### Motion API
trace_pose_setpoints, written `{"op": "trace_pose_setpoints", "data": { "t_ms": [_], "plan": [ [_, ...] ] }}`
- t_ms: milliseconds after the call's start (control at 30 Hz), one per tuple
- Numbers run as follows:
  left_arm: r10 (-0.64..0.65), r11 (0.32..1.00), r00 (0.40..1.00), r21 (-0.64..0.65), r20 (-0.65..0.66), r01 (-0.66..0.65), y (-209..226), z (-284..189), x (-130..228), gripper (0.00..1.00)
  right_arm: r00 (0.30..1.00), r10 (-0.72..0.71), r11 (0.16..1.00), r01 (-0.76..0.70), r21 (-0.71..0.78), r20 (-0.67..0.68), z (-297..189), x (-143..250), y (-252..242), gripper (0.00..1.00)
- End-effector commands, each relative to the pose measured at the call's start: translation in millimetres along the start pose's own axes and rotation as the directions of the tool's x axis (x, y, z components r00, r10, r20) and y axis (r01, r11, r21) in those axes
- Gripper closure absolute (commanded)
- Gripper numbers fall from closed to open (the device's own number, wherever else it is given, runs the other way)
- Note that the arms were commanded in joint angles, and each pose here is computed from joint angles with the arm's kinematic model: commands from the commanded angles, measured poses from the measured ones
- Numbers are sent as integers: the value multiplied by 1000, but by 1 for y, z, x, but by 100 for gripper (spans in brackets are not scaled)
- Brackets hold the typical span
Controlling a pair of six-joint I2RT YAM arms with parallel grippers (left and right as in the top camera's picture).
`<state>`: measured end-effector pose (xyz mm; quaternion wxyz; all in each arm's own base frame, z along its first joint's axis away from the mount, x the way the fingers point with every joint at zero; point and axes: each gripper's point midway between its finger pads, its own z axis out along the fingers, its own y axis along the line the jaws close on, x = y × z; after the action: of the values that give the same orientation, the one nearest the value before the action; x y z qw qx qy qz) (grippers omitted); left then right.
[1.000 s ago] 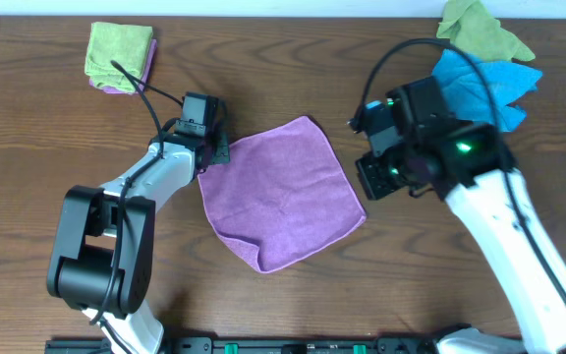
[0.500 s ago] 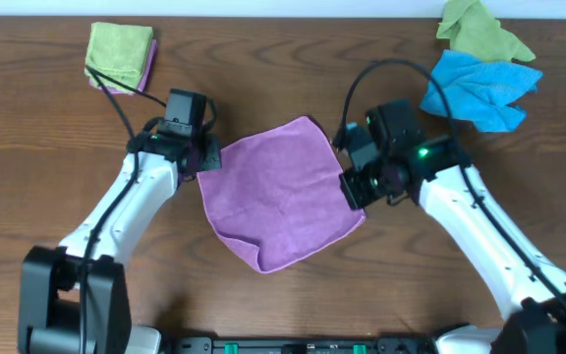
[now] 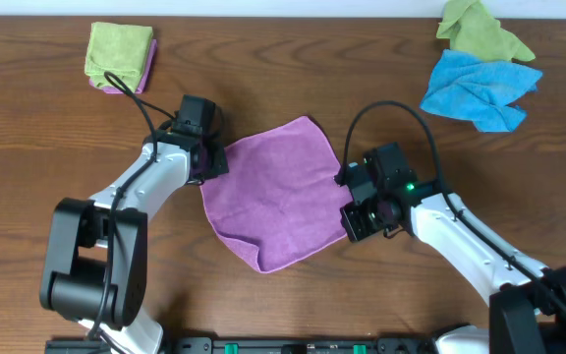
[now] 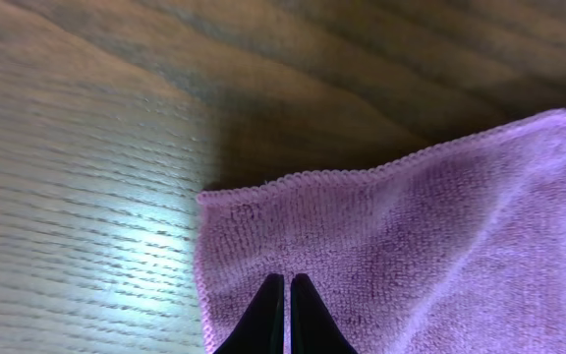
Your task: Fold the cloth
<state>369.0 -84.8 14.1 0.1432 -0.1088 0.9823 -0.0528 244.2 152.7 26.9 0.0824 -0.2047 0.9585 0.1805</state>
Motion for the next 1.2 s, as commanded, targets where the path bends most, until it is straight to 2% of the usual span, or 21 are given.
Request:
{"op": "trace_pose_setpoints", "data": {
  "t_ms": [0,433,700,1033,1167],
  "plan": [
    [-21,1000,999,-8,-47,20,3,11,12,95,999,43,999,-43,-20,-12,8,9,4,98],
    [-23,999,995,-50,-96,18,12,36,23,95,997,70,997,-71,-13,-30,24,15,1,99],
    [-22,998,995,-57,-102,16,13,46,25,94,983,102,995,-104,-7,-152,58,37,2,98],
    [72,993,997,-92,42,-67,19,47,-12,94,967,45,996,-61,-58,-250,73,62,51,98],
    [65,995,996,-83,68,-59,22,46,-22,95,966,22,997,-40,-64,-257,75,65,60,98]
  ]
}}
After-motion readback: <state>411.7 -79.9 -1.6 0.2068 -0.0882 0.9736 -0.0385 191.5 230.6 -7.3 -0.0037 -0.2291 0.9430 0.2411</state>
